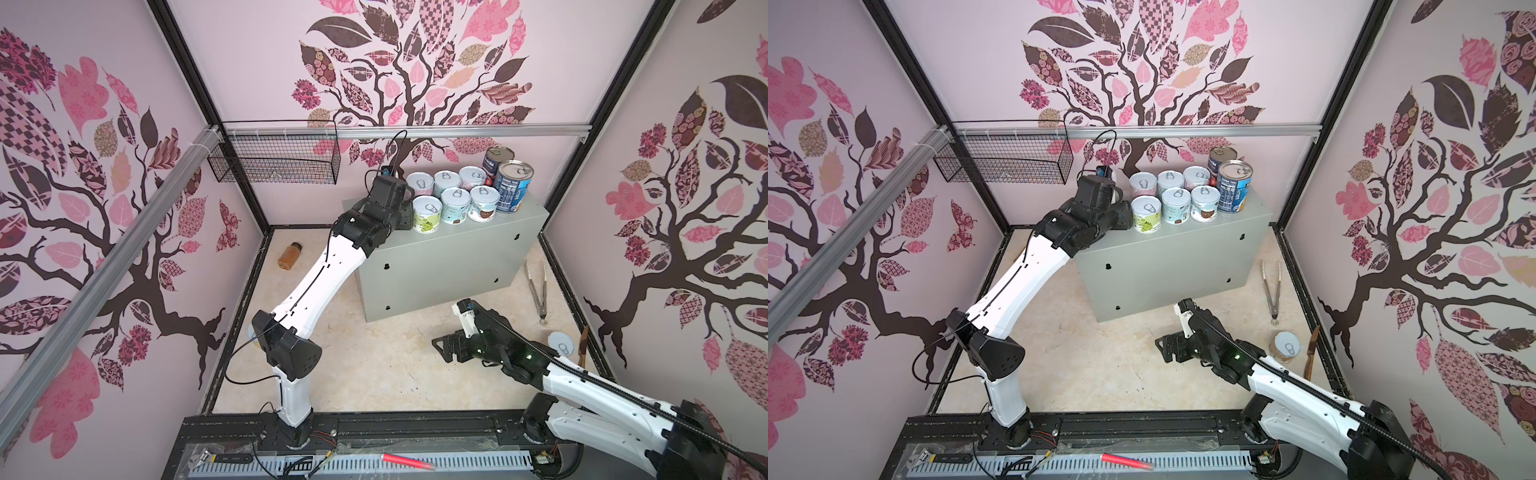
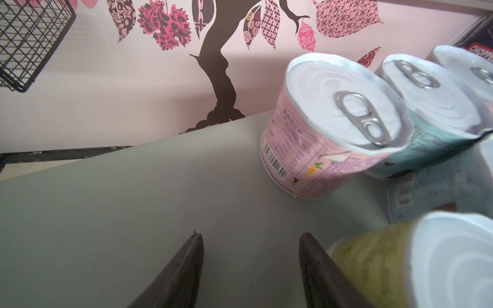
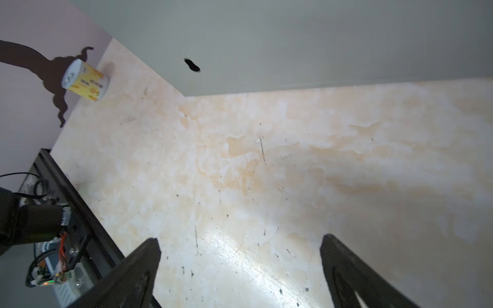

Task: Place and organize the canned foods onto the counter
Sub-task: 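Withdraw the left gripper from the cabinet top and swing it down toward the yellow can, then lower the left gripper over the yellow-labelled can and close around it, then lift the yellow-labelled can with the left gripper and carry it toward the cabinet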

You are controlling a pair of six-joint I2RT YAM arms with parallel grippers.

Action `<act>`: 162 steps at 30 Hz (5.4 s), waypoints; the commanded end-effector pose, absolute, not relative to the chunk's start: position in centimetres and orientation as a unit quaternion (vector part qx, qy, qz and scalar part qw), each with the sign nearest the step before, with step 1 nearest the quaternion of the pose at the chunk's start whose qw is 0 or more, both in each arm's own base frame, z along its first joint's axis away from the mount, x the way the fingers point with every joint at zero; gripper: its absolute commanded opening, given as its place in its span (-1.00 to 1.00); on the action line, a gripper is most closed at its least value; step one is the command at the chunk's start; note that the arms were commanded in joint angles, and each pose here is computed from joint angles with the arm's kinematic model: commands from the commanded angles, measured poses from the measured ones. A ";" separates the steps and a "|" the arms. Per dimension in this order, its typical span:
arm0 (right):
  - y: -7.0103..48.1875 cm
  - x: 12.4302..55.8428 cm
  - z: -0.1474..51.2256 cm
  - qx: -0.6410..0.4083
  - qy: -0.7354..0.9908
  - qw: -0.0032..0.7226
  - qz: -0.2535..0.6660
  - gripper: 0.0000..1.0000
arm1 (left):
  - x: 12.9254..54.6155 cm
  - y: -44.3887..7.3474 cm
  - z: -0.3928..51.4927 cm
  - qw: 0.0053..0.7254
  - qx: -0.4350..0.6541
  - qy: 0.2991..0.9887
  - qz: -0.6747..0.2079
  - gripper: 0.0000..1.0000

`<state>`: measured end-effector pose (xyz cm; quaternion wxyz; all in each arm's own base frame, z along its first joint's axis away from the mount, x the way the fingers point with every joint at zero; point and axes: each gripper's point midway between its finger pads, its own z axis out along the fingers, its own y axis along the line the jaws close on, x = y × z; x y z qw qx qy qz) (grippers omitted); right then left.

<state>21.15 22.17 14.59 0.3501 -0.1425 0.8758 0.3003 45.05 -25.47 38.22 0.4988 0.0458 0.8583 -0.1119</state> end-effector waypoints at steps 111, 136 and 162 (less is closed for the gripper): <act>23.6 22.2 7.2 -0.059 0.904 0.233 0.353 1.00 | 29.2 15.7 3.7 0.143 -0.586 0.778 0.177 0.96; 22.9 23.0 9.7 -0.068 0.897 0.278 0.337 1.00 | 31.5 6.5 7.6 0.180 -0.380 0.896 0.144 0.40; 20.9 22.1 10.7 -0.063 0.897 0.299 0.318 1.00 | 28.1 -8.3 4.4 0.201 -0.178 0.958 0.101 0.45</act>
